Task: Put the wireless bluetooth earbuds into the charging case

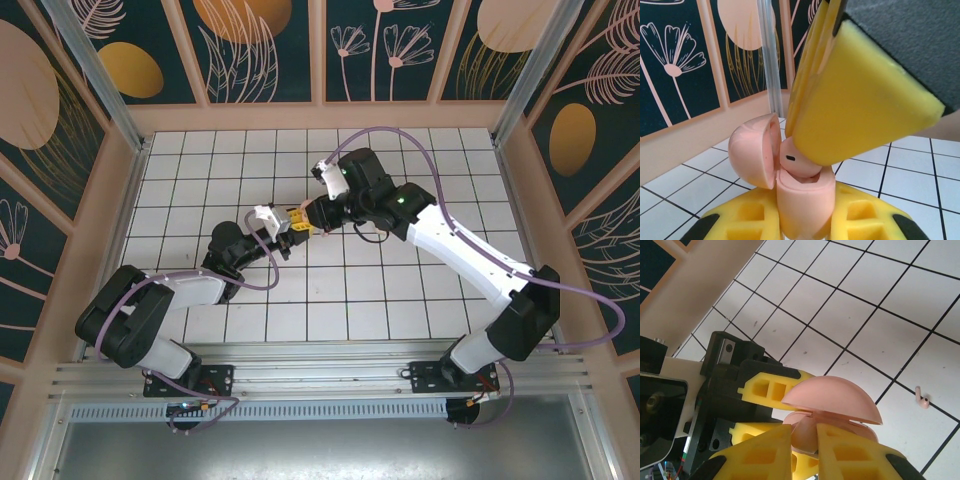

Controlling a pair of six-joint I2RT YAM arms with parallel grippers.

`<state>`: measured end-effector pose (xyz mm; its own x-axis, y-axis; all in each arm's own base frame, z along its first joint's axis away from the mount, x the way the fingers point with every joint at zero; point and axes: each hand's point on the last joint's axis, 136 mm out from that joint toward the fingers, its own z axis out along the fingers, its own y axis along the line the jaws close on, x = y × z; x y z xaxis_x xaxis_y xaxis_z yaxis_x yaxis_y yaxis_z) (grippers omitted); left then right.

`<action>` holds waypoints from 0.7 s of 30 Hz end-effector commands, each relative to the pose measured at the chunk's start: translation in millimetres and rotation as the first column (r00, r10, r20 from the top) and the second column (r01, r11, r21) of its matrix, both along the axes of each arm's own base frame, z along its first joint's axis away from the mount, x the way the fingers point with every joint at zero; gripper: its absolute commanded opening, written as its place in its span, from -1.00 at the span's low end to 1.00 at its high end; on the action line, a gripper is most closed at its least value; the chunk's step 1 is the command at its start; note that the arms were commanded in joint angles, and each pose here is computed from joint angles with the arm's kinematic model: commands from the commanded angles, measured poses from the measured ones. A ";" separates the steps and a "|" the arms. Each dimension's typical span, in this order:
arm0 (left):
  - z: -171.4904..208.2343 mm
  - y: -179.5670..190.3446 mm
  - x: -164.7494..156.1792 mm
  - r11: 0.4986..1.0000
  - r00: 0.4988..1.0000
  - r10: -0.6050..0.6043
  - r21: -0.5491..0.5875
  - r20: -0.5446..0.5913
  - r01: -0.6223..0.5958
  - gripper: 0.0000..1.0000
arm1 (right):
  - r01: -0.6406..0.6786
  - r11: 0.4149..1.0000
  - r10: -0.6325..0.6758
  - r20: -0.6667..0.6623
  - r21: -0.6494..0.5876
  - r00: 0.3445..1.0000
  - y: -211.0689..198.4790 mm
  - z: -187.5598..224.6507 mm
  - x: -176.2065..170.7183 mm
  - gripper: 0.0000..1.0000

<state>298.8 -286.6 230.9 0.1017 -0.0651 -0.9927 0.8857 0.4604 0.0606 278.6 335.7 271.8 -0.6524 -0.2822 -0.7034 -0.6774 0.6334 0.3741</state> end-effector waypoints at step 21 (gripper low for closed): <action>12.0 2.6 1.5 0.999 0.998 0.036 -0.018 0.057 -0.035 -0.87 | 0.145 0.964 -0.158 0.044 0.221 0.986 -15.3 39.0 0.9 -0.67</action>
